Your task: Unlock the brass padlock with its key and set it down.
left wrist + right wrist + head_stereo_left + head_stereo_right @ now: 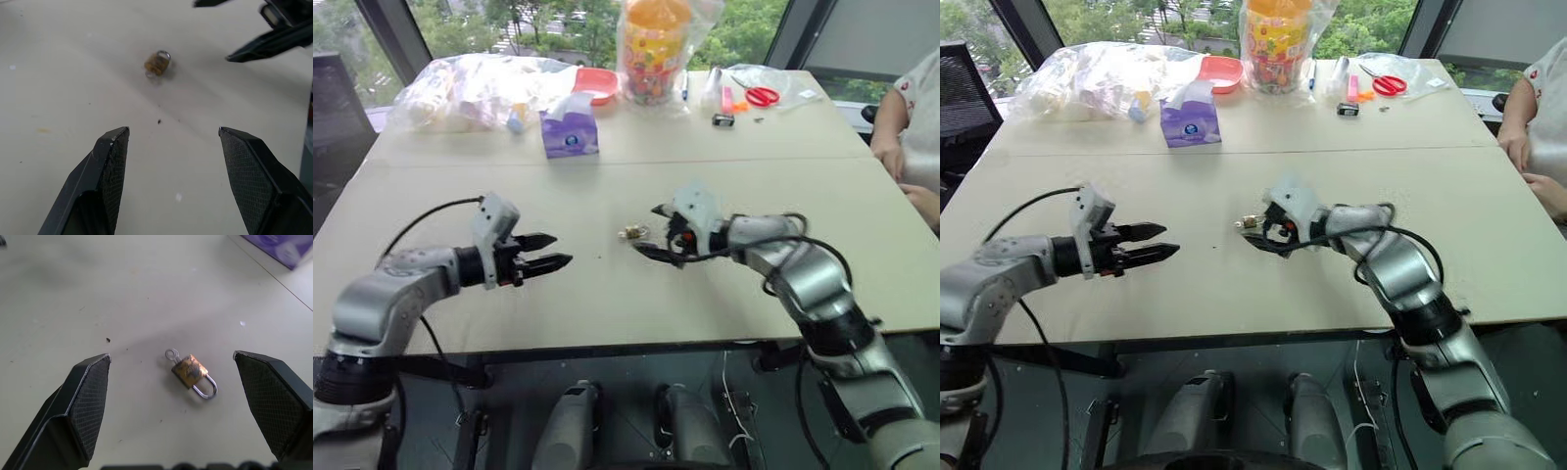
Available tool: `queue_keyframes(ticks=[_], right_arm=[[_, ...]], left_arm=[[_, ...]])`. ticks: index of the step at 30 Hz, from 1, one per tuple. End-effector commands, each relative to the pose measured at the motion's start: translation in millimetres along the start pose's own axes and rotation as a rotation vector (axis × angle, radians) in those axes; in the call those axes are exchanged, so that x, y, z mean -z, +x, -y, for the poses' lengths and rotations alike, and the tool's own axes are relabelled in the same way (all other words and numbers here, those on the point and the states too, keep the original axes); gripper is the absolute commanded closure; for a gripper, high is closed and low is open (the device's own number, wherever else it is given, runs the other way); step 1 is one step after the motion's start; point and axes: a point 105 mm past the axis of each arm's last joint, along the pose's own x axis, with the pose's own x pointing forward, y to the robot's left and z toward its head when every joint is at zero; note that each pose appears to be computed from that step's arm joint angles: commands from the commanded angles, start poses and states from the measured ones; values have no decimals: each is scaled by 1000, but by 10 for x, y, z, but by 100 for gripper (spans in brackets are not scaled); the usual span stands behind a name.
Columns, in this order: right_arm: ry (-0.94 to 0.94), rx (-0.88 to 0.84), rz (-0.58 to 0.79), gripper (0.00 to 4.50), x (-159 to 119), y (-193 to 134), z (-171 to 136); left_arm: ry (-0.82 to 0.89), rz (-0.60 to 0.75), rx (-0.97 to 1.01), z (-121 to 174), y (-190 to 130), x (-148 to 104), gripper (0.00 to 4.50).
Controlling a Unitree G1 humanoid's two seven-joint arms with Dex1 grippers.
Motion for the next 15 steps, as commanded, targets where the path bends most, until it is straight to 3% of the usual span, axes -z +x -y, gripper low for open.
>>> queue_keyframes(ticks=[1, 13, 15], right_arm=[[-55, -33, -2, 29, -10, 130, 105], [-32, -124, -158, 29, 437, 490, 301], [-36, -125, -166, 82, 454, 512, 308]], left_arm=[[26, 50, 20, -30, -119, -155, 148], [9, 88, -53, 6, -59, -85, 148], [7, 87, -58, 18, -53, -71, 145]])
